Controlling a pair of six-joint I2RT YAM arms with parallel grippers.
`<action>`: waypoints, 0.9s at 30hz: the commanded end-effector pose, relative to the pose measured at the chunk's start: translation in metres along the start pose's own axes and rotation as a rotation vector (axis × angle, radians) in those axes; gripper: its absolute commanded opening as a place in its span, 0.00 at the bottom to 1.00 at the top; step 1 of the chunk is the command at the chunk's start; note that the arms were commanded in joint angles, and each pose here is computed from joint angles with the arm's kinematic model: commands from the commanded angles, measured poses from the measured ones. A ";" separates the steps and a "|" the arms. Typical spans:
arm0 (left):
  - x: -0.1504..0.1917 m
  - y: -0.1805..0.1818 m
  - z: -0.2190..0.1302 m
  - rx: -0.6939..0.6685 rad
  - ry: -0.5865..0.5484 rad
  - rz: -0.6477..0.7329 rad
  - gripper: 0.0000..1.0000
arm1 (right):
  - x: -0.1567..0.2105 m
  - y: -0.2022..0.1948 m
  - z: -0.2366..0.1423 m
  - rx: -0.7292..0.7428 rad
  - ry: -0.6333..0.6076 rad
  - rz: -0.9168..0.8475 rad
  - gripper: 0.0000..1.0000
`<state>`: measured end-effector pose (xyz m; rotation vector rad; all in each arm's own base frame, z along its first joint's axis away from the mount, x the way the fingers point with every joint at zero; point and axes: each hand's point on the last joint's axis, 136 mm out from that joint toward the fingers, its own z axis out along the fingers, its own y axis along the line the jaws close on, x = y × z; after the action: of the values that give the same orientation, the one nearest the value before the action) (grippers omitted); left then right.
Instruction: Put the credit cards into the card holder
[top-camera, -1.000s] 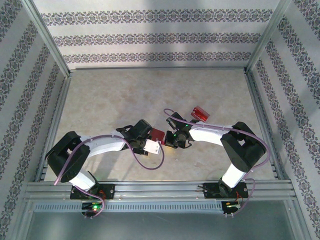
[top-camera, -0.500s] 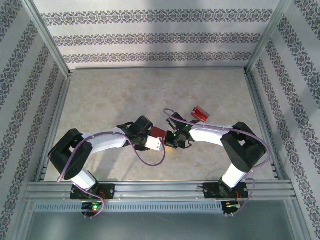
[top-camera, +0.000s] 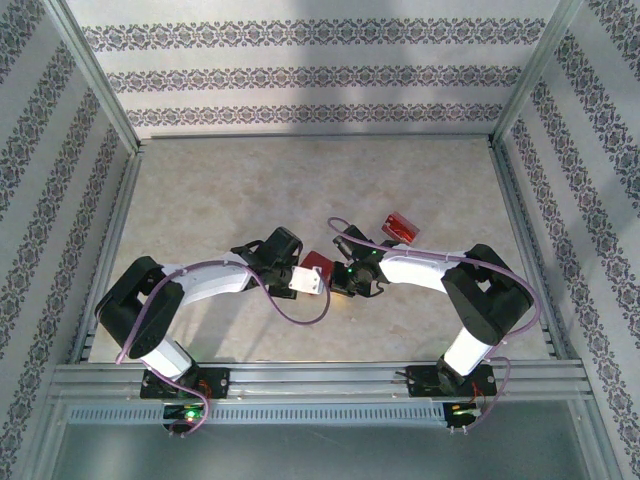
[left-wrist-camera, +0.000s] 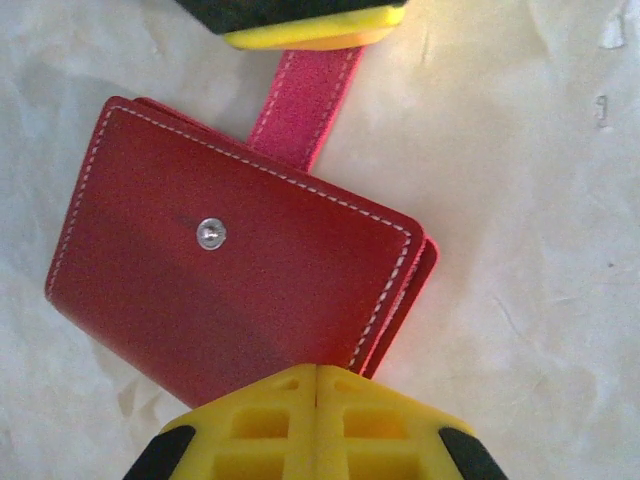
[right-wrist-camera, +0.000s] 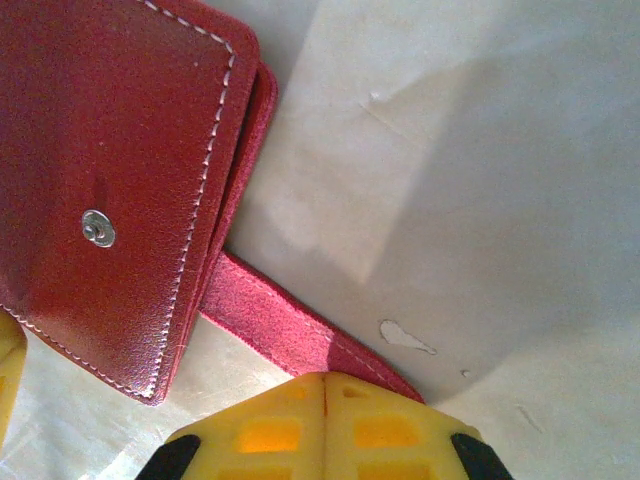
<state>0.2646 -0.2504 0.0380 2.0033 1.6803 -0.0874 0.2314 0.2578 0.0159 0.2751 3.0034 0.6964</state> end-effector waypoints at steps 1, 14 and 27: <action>-0.005 0.010 0.000 -0.020 -0.029 -0.004 0.30 | 0.001 -0.008 -0.003 0.027 -0.002 0.012 0.00; 0.004 0.012 0.017 -0.007 0.016 0.074 0.49 | 0.004 -0.013 0.004 0.038 0.018 0.019 0.00; -0.003 0.022 0.013 0.014 -0.039 -0.048 0.08 | 0.005 -0.015 0.000 0.045 0.016 0.017 0.00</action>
<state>0.2836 -0.2588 0.0290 2.0176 1.6723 -0.1009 0.2314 0.2577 0.0158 0.2752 3.0036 0.6960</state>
